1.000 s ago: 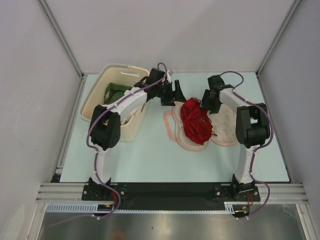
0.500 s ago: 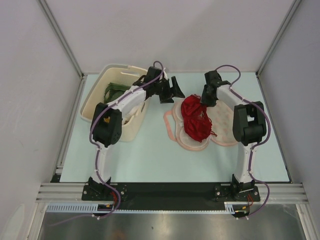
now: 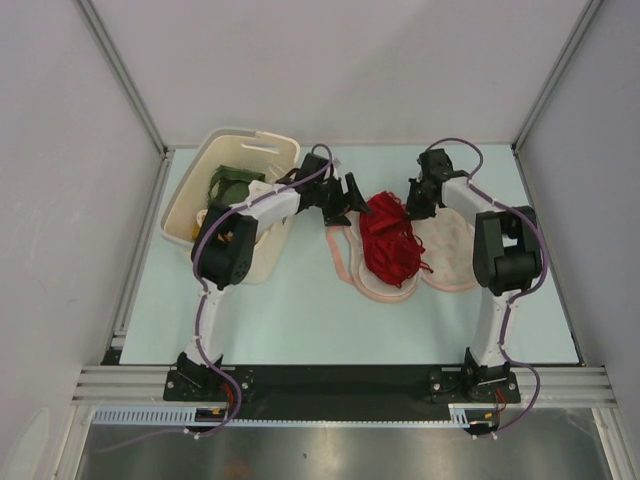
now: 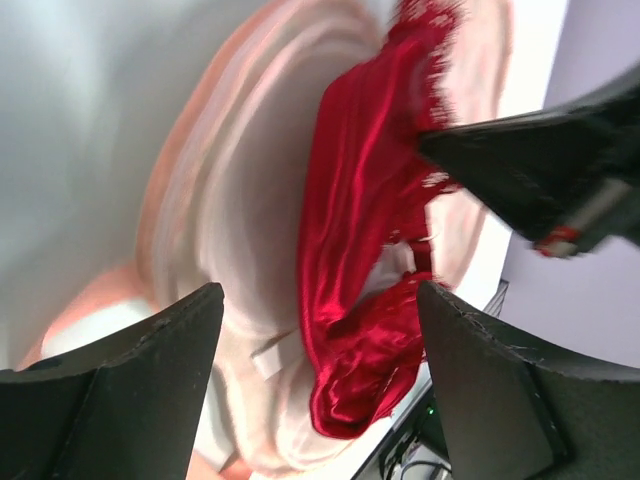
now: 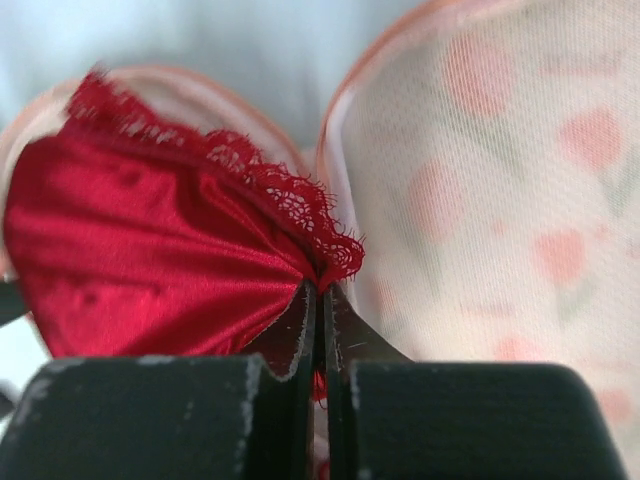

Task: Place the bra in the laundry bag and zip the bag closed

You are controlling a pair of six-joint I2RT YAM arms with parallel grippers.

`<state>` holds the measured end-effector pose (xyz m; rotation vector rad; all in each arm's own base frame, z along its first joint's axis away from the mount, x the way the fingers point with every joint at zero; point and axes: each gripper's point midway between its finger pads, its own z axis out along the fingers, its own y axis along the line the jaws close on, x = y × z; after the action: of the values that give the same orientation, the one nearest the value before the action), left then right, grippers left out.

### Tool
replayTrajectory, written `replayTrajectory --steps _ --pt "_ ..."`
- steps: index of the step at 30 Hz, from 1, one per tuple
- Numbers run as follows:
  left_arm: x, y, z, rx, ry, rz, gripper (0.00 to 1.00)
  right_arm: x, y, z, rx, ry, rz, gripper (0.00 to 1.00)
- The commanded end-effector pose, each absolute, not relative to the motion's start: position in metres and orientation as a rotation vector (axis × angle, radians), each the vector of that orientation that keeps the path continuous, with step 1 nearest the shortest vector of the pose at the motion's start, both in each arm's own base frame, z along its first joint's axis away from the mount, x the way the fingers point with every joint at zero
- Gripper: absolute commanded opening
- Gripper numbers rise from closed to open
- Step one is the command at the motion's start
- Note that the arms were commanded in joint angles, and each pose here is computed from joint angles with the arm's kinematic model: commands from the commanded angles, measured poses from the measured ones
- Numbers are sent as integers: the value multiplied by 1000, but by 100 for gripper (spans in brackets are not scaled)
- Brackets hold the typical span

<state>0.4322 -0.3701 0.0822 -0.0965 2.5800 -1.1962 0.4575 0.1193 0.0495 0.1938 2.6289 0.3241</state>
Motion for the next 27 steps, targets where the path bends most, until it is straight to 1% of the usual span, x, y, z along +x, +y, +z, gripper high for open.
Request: replayTrajectory --steps 1,5,8,12,15,18,23,27 --pt "419 -366 119 -41 2506 -1219 83 456 127 97 -17 2507 414 0" --pt "414 -365 119 -35 2512 -1241 82 444 127 100 -67 2524 422 0" --pt "413 -374 123 -6 2492 -1323 81 440 132 103 -154 2510 423 0" --pt "416 -382 126 7 2490 -1365 79 449 135 100 -185 2520 476 0" --pt "413 -382 126 -5 2498 -1358 75 456 139 96 -236 2529 510 0" --pt "403 -383 124 2 2515 -1357 73 455 150 93 -271 2538 600 0" --pt "380 -391 120 2 2545 -1386 70 447 157 87 -289 2564 608 0" --pt "366 -400 118 11 2565 -1402 69 437 149 85 -277 2588 585 0"
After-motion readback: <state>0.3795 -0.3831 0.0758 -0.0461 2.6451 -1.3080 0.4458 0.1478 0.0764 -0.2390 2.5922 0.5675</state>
